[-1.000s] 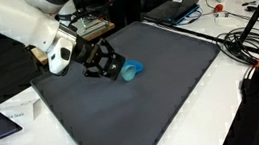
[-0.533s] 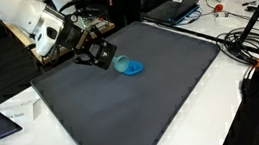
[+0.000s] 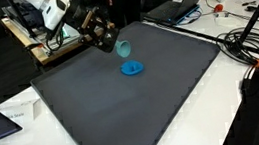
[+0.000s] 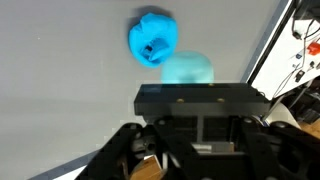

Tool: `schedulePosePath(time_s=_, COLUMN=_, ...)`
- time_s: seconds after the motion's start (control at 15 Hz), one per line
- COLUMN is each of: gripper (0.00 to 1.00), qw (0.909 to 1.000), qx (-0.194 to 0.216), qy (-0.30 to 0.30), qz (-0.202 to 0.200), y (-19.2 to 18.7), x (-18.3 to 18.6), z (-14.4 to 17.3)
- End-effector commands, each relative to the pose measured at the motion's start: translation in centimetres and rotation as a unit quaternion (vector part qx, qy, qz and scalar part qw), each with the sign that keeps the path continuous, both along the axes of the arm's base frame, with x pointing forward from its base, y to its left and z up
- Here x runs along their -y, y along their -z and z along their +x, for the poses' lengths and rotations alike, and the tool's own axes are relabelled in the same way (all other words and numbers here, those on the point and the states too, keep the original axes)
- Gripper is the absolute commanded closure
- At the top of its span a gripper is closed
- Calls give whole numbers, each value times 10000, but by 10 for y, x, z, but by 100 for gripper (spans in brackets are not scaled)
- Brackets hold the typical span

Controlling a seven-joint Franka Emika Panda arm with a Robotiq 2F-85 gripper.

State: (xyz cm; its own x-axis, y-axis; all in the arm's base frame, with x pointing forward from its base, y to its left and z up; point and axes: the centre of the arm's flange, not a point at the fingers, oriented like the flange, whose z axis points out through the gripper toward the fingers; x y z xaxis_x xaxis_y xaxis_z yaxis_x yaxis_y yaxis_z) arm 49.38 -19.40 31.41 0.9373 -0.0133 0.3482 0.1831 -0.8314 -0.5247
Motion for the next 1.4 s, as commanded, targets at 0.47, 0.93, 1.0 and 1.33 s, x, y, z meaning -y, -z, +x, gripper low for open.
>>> schedulePosePath(time_s=0.47, gripper=77, qw=9883, qx=-27, qy=-151, qz=-1517, y=-53, x=-67, z=-23)
schedulePosePath(time_s=0.93, gripper=77, qw=9664, qx=-329, qy=-417, qz=-2516, y=-76, x=-113, z=-6)
schedulePosePath(time_s=1.0, gripper=77, qw=9634, qx=-359, qy=-469, qz=-2613, y=-78, x=-121, z=-2)
schedulePosePath(time_s=1.33, gripper=77, qw=9495, qx=-421, qy=-645, qz=-3040, y=-87, x=-163, z=17)
